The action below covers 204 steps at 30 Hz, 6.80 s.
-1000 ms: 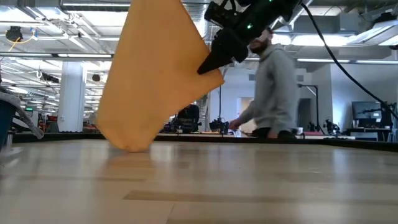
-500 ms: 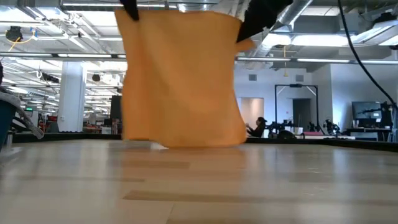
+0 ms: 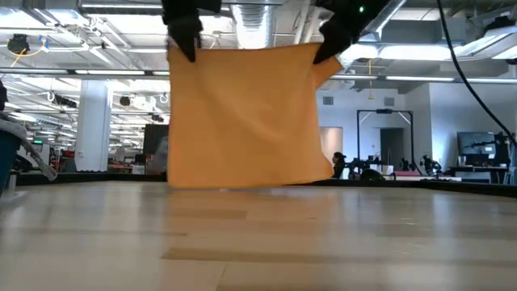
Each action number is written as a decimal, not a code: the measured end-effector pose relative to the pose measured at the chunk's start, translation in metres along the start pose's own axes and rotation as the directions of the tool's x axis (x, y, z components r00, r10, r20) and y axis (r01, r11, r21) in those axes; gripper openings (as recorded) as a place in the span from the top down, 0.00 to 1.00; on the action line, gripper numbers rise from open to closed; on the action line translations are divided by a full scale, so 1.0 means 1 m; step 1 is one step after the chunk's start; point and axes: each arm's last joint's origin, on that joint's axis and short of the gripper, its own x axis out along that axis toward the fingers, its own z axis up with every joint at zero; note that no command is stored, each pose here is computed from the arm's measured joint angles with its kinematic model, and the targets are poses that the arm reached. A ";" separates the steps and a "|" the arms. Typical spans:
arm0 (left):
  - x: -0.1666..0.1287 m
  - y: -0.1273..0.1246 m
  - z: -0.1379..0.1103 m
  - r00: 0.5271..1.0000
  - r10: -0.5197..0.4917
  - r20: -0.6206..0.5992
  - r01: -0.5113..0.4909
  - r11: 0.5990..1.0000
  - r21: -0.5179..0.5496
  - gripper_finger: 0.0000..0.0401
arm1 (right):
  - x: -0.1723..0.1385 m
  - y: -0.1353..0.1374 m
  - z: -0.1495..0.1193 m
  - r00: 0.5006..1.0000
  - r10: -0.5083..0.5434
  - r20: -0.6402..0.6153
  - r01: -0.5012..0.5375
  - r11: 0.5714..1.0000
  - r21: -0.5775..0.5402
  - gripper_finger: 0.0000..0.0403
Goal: Fold microfiber towels
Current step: Fold the orange microfiber towel
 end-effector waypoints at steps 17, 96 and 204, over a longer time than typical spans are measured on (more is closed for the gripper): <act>0.009 -0.006 0.009 0.991 -0.113 0.075 0.109 0.992 0.058 1.00 | 0.002 0.016 -0.020 0.977 0.023 -0.211 -0.033 0.999 -0.042 1.00; 0.134 -0.068 -0.056 0.969 -0.244 -0.038 0.213 0.902 -0.376 1.00 | 0.117 0.084 -0.086 0.823 0.024 -0.567 -0.012 1.000 0.026 0.99; 0.004 -0.084 -0.075 0.820 -0.455 0.347 0.540 0.817 -0.203 0.63 | 0.116 0.111 -0.003 0.900 0.230 -0.371 -0.356 0.877 -0.321 0.99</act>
